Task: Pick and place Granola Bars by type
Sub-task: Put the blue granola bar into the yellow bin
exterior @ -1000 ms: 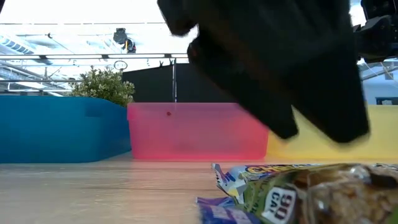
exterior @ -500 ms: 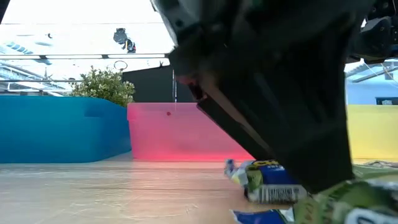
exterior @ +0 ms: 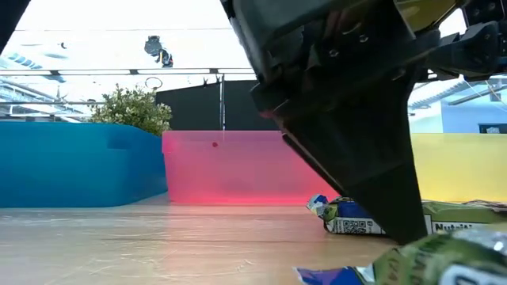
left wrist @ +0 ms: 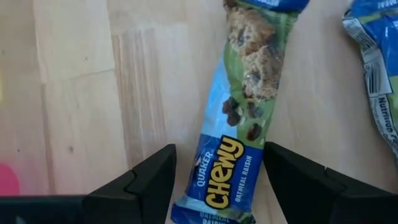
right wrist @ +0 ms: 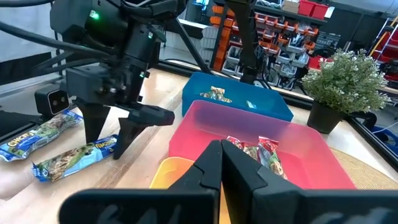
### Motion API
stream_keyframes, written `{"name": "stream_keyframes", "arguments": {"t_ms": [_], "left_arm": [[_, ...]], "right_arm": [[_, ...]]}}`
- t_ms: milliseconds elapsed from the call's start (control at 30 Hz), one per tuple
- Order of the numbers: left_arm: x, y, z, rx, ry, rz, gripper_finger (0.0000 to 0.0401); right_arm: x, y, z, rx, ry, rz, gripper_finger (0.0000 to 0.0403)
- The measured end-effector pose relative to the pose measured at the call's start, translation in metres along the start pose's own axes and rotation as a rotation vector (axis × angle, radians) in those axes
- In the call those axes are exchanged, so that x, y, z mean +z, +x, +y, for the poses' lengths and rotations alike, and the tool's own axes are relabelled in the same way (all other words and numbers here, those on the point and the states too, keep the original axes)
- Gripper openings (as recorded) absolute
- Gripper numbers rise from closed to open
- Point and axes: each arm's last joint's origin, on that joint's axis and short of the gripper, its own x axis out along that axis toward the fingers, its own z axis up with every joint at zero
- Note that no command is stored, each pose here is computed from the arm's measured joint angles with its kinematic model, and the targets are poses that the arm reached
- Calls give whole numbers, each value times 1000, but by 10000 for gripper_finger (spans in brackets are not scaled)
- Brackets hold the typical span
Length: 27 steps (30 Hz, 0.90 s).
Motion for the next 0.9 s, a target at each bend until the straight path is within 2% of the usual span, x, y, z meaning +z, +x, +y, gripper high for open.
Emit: {"name": "stream_keyframes", "arguments": {"t_ms": [300, 400, 500, 600, 700, 900], "left_arm": [[-3, 5, 2, -45, 7, 3, 241], [-6, 8, 2, -66, -1, 16, 211], [-10, 11, 2, -70, -30, 18, 164], [-7, 11, 2, -82, -40, -3, 118], [1, 9, 1, -104, -34, -52, 88], [14, 1, 3, -118, 1, -84, 92]], "right_arm": [[0, 0, 0, 1, 0, 0, 0], [0, 0, 0, 1, 0, 0, 0], [0, 0, 0, 1, 0, 0, 0], [0, 0, 0, 0, 0, 0, 0], [0, 0, 0, 0, -1, 1, 0], [0, 0, 0, 1, -8, 2, 0]]}}
